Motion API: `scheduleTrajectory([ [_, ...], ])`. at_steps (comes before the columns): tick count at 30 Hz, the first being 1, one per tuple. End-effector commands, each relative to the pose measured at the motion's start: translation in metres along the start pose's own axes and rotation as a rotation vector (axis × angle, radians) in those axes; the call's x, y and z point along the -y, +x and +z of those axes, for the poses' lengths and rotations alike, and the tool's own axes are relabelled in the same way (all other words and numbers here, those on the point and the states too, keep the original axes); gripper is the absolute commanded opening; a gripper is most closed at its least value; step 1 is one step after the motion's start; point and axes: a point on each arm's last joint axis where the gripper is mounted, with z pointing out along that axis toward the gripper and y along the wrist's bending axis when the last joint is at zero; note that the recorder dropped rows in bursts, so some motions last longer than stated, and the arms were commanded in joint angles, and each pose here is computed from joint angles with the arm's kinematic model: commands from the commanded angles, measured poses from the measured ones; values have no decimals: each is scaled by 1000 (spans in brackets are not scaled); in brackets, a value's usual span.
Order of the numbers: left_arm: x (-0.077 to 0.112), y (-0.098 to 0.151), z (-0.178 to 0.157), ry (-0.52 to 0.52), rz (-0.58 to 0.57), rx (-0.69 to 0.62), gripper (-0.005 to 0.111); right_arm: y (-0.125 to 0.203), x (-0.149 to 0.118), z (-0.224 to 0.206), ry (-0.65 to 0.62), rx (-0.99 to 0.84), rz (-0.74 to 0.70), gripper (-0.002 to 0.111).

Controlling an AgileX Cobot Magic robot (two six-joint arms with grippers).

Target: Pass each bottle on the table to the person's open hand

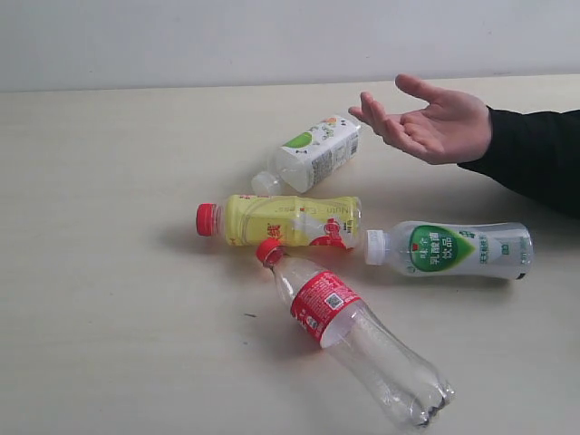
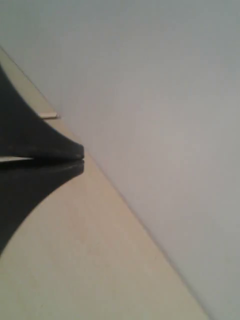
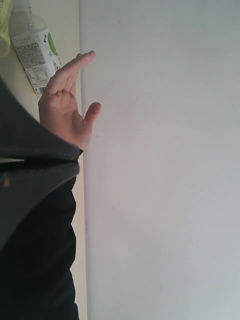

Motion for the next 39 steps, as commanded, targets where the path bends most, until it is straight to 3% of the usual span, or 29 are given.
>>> scheduleTrajectory([
  [1, 39, -22, -2, 300, 220, -25, 0, 0, 1, 0, 7, 16, -3, 0],
  [4, 64, -41, -7, 501, 319, -27, 0, 0, 1, 0, 7, 16, -3, 0],
  [10, 114, -66, -9, 694, 431, -19, 0, 0, 1, 0, 7, 16, -3, 0],
  [13, 146, -77, -12, 763, 550, 23, 0, 0, 1, 0, 7, 16, -3, 0],
  [22, 225, -91, -27, 910, 1048, 224, 0, 0, 1, 0, 7, 16, -3, 0],
  [27, 265, -96, -39, 939, 1260, 360, 0, 0, 1, 0, 7, 16, -3, 0],
  [30, 281, -99, -38, 923, 1268, 407, 0, 0, 1, 0, 7, 16, -3, 0],
  [33, 302, -97, -40, 952, 1289, 419, 17, 0, 1, 0, 7, 16, -3, 0],
  [37, 319, -97, -47, 996, 1249, 433, 65, 0, 1, 0, 7, 16, -3, 0],
  [39, 325, -100, -55, 1041, 1165, 443, 69, 0, 1, 0, 7, 16, -3, 0],
])
